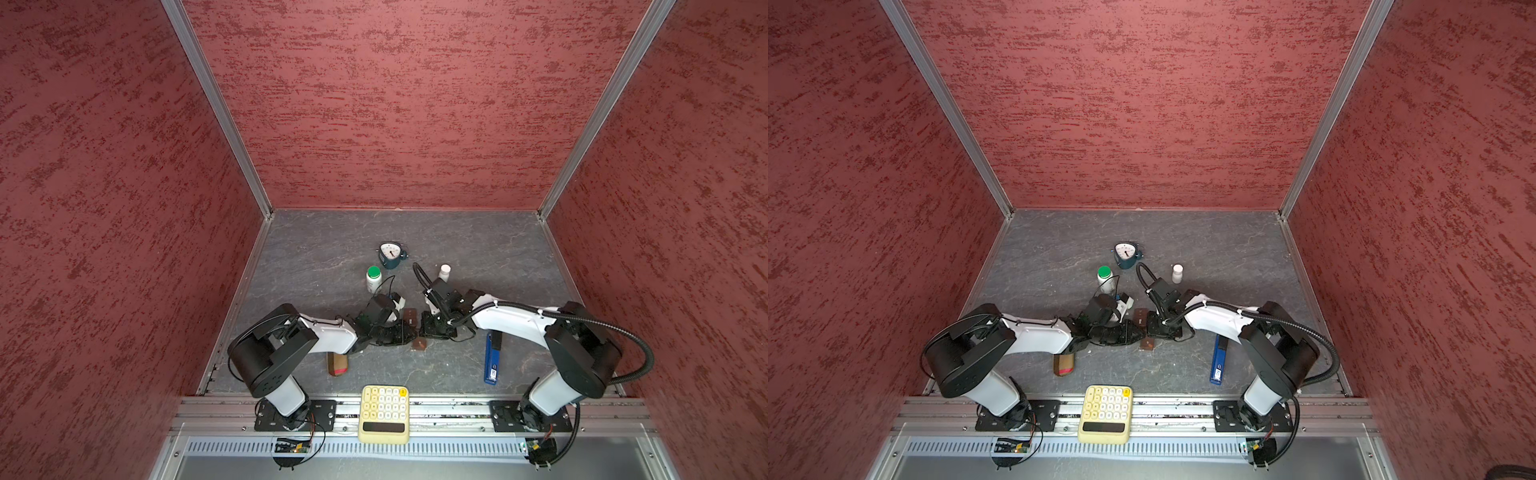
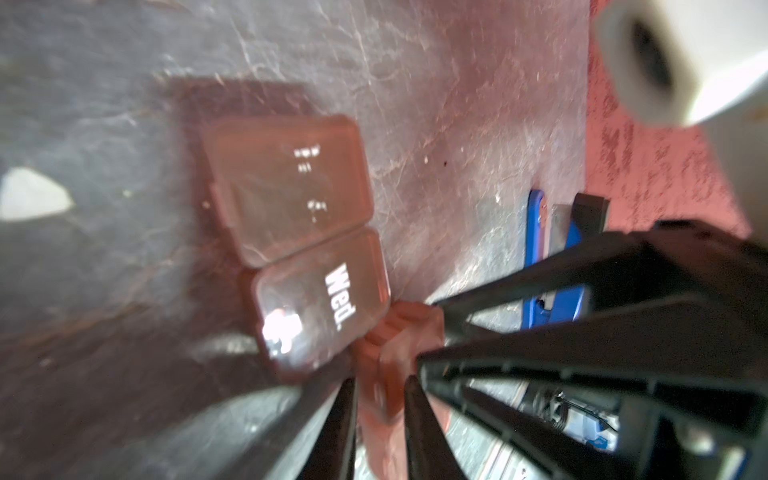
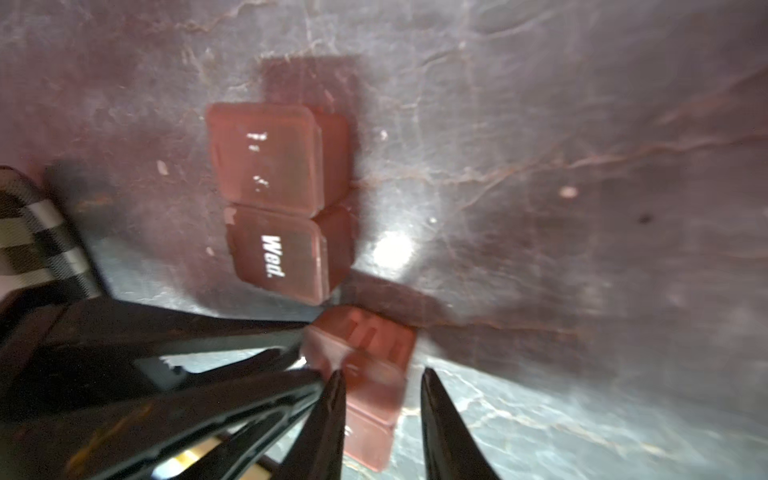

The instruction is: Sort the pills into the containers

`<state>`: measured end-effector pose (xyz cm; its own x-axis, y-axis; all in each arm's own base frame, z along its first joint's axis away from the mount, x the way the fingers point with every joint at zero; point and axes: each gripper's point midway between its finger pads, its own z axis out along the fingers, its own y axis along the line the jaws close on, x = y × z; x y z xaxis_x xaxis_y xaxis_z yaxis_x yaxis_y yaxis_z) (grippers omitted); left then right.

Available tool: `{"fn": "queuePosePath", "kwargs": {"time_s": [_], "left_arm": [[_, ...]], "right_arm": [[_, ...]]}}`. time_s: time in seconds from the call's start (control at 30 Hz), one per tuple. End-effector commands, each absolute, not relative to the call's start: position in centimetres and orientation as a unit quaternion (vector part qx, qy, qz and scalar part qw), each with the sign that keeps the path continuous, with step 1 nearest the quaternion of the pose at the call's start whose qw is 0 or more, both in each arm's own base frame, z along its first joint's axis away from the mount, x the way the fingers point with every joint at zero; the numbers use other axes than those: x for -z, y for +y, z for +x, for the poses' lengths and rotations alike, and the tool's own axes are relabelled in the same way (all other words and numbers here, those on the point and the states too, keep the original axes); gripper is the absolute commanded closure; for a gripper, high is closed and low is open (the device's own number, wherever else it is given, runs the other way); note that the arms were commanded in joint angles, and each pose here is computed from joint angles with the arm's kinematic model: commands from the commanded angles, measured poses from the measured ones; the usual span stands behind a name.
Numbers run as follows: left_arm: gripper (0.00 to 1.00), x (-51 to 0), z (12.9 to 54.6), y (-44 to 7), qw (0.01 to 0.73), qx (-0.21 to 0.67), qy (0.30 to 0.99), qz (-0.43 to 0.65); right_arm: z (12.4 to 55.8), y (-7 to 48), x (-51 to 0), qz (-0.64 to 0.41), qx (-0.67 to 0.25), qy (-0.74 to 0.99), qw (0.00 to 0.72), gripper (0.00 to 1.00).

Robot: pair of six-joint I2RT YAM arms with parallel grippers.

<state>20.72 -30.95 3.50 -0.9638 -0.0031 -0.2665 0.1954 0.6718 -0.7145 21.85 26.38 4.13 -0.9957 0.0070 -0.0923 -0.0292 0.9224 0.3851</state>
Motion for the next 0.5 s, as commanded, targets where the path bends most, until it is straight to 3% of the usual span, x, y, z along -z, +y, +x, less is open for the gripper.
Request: {"fn": "queuePosePath", "kwargs": {"time_s": [0.0,0.27,0.37,0.47], "left_arm": [[0.71,-6.3,21.8,-30.3,0.167,0.391,0.902,0.073],[0.66,-14.2,24.9,-25.5,0.305,0.339,0.886,0.082],[0.64,-16.4,27.0,-21.9,0.374,0.301,0.875,0.053],[0.57,-18.7,29.8,-18.1,0.453,0.269,0.850,0.008]], "right_arm": [[23.9,25.2,-7.5,-0.007,-0.167,0.980,0.111,0.64],[26.8,21.7,-14.7,0.011,-0.162,0.963,0.217,0.62],[28.7,18.5,-17.1,0.037,-0.151,0.947,0.280,0.58],[31.2,15.0,-19.3,0.057,-0.148,0.916,0.367,0.54]]}}
